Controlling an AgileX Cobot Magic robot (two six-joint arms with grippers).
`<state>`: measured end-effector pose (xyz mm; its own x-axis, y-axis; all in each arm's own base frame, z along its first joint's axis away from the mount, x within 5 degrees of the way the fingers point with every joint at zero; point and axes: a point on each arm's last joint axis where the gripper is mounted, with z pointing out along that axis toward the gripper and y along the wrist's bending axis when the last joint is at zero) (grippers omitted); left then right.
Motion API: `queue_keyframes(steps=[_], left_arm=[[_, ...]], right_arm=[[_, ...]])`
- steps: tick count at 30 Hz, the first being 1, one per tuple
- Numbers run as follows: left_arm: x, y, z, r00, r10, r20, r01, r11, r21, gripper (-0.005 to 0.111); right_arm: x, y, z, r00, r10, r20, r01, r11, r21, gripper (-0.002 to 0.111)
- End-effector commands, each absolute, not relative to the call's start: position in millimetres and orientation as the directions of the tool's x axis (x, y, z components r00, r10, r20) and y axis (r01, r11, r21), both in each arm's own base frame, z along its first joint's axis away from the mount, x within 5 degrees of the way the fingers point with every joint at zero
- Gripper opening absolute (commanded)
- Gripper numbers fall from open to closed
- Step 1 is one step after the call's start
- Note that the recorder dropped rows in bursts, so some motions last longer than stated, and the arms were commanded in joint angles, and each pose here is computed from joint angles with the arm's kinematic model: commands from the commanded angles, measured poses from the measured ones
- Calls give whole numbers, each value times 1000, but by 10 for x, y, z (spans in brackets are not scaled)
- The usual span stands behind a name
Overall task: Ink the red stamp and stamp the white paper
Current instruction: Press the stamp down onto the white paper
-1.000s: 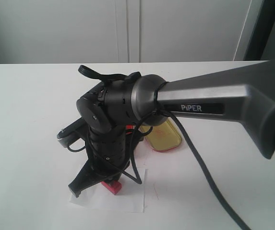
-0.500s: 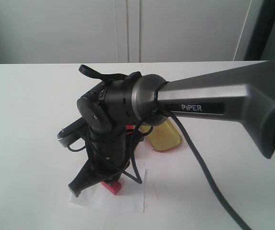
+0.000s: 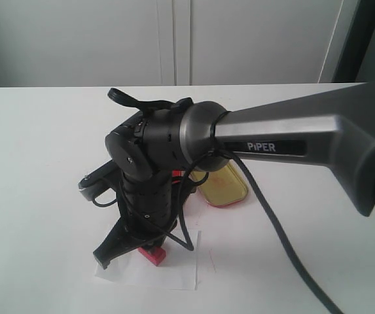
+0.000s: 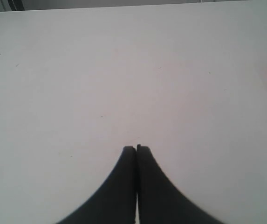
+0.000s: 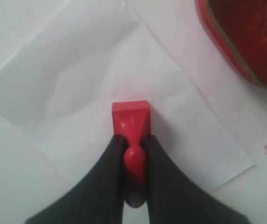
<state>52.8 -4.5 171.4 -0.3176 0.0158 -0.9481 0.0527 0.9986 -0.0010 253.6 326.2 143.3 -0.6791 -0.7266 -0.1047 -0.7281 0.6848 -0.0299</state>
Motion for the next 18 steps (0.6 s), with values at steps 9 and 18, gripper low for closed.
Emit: queue_keyframes(steps=[9, 18], left_arm=[[528, -45, 1698, -316, 11, -949, 51, 999, -5, 0], [528, -45, 1698, -316, 11, -949, 51, 999, -5, 0]], right_arm=[[2443, 3280, 1034, -717, -697, -18, -697, 716, 26, 0], [2473, 3295, 1139, -706, -705, -71, -707, 707, 16, 0]])
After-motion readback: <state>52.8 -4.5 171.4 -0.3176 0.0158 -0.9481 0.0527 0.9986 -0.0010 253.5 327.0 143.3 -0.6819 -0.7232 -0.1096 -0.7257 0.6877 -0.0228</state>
